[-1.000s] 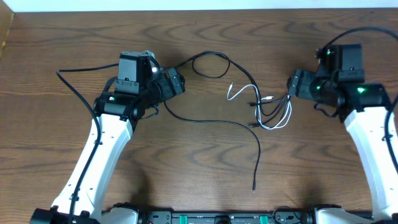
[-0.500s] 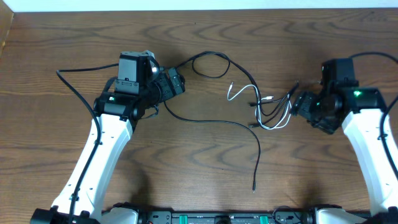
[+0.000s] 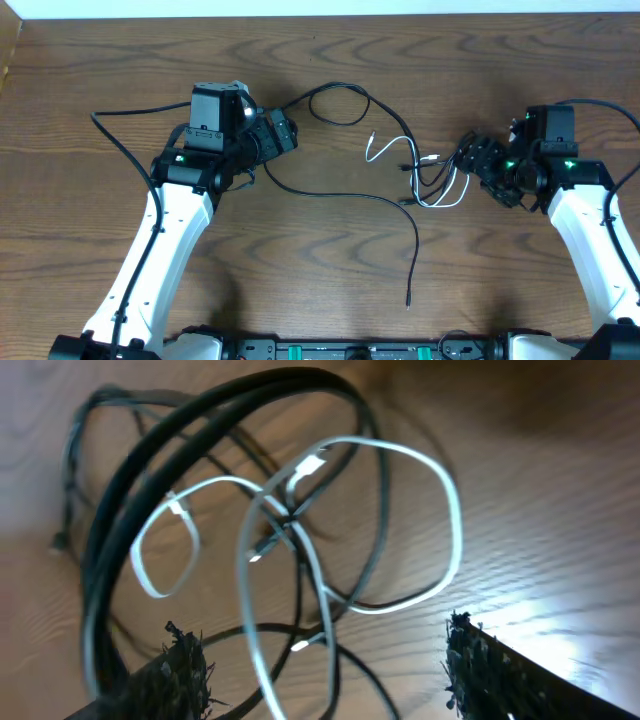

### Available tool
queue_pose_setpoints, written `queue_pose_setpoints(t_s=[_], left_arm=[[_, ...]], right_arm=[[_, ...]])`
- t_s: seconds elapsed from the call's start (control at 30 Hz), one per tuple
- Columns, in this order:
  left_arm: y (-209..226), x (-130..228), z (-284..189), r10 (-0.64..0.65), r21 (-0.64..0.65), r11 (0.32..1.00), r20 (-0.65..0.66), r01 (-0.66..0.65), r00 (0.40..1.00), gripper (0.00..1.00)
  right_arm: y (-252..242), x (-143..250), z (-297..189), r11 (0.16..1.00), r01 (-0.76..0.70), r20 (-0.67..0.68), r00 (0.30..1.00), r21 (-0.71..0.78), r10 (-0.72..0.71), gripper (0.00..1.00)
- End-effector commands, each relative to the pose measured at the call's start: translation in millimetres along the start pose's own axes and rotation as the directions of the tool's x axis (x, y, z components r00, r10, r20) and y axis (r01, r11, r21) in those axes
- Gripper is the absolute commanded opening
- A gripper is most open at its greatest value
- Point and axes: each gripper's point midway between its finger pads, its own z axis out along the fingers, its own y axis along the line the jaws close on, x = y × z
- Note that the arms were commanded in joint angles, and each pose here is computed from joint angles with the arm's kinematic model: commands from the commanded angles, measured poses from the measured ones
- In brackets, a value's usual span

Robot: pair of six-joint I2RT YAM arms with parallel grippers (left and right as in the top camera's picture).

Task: Untangle cables

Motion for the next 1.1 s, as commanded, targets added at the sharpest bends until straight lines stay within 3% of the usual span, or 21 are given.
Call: queue_pose_setpoints(t_s=[0.0,0.23,0.33,0.37,0.4,0.47,0.6,0.7,0.8,0.93,1.07], left_arm=[[-2.6,-0.7,-0.9,-0.012,0.011,1.000,-0.003,0.012,1.000,0.98],[-2.6,-0.7,-0.9,-0.012,0.011,1.000,-0.003,0.012,1.000,0.98],[-2.6,-0.7,-0.9,-0.012,0.011,1.000,-0.003,0.012,1.000,0.98],[-2.6,-0.7,-0.9,-0.012,0.011,1.000,-0.003,0.012,1.000,0.98],[-2.6,-0.7,-0.9,-0.012,0.011,1.000,-0.003,0.012,1.000,0.98],[-2.6,-0.7,-0.9,-0.012,0.011,1.000,-0.003,0.012,1.000,0.98],[-2.6,-0.7,-0.9,-0.012,0.011,1.000,-0.003,0.012,1.000,0.98],[-2.6,-0.7,-0.9,-0.012,0.011,1.000,-0.003,0.012,1.000,0.98],[-2.5,-0.5,-0.9,-0.012,0.011,1.000,-0.004,0.012,1.000,0.98],[-2.6,-0.7,-0.9,-0.012,0.011,1.000,-0.003,0.012,1.000,0.98],[-2.6,-0.7,-0.9,-0.012,0.011,1.000,-0.003,0.012,1.000,0.98]], right_arm=[[15.4,4.1,-1.7,0.996,-0.011,-0.034,0.999,-0.088,0.008,0.74],[10.1,20.8,17.1,0.999,-0.012,-0.101,0.995,-0.050,0.007,0.57],[-2.6,38.8,31.3,1.000,0.007,-0.173,0.985,0.014,-0.005,0.30],[-4.3,39.4,32.3,1.000,0.012,-0.174,0.985,0.024,-0.007,0.29],[-7.2,40.0,34.4,0.999,0.015,-0.176,0.984,0.040,-0.008,0.22],[-5.9,40.7,34.0,0.999,0.022,-0.180,0.984,0.031,-0.017,0.01],[6.8,56.7,13.6,0.998,0.050,-0.248,0.967,-0.032,-0.056,0.01],[14.4,73.8,-45.1,0.991,0.137,-0.311,0.941,-0.011,-0.134,0.01],[39.6,80.0,-99.9,0.958,0.271,-0.298,0.910,-0.098,-0.288,0.01],[100.4,68.8,-163.8,0.851,0.438,-0.115,0.867,-0.290,-0.485,0.01],[139.2,37.6,-189.2,0.803,0.497,0.072,0.861,-0.330,-0.503,0.01]])
